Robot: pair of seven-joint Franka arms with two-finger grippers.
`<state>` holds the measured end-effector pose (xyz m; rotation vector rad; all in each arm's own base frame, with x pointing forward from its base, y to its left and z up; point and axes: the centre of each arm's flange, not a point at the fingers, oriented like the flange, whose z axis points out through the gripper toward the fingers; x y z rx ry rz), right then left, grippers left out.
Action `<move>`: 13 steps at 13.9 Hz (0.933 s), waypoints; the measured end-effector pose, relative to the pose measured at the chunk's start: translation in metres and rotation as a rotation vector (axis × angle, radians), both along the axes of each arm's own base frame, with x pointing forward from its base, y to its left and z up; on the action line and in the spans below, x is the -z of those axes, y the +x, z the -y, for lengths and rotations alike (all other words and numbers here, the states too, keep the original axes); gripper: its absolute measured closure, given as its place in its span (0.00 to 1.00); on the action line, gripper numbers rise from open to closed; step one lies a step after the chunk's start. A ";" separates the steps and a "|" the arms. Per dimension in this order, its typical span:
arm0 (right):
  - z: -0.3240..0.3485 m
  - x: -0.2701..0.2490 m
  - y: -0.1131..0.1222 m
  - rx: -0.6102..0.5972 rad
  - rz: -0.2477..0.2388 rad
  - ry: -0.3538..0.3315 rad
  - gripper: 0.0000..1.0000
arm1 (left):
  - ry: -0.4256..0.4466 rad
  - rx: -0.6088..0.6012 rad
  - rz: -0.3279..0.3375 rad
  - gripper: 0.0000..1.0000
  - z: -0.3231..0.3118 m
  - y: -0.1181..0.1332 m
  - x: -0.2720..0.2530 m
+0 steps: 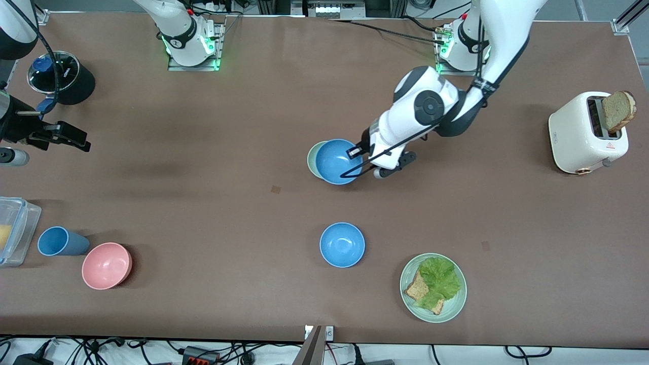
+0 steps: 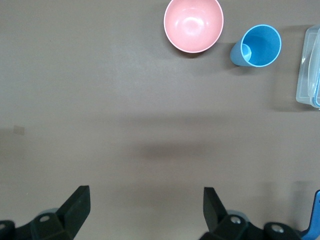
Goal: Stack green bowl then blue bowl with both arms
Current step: 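Carry the blue bowl over the green bowl and lower it inside, then open the left gripper to release the blue bowl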
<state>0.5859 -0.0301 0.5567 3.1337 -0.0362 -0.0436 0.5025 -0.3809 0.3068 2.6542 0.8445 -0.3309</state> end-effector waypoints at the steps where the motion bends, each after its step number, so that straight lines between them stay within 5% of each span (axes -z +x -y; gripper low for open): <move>1: 0.000 0.000 0.000 0.000 0.000 0.000 0.00 | -0.004 -0.004 0.001 0.92 0.005 -0.003 0.002; 13: 0.011 0.000 -0.001 -0.004 -0.001 -0.001 0.00 | 0.095 0.114 0.028 0.92 0.031 -0.030 0.044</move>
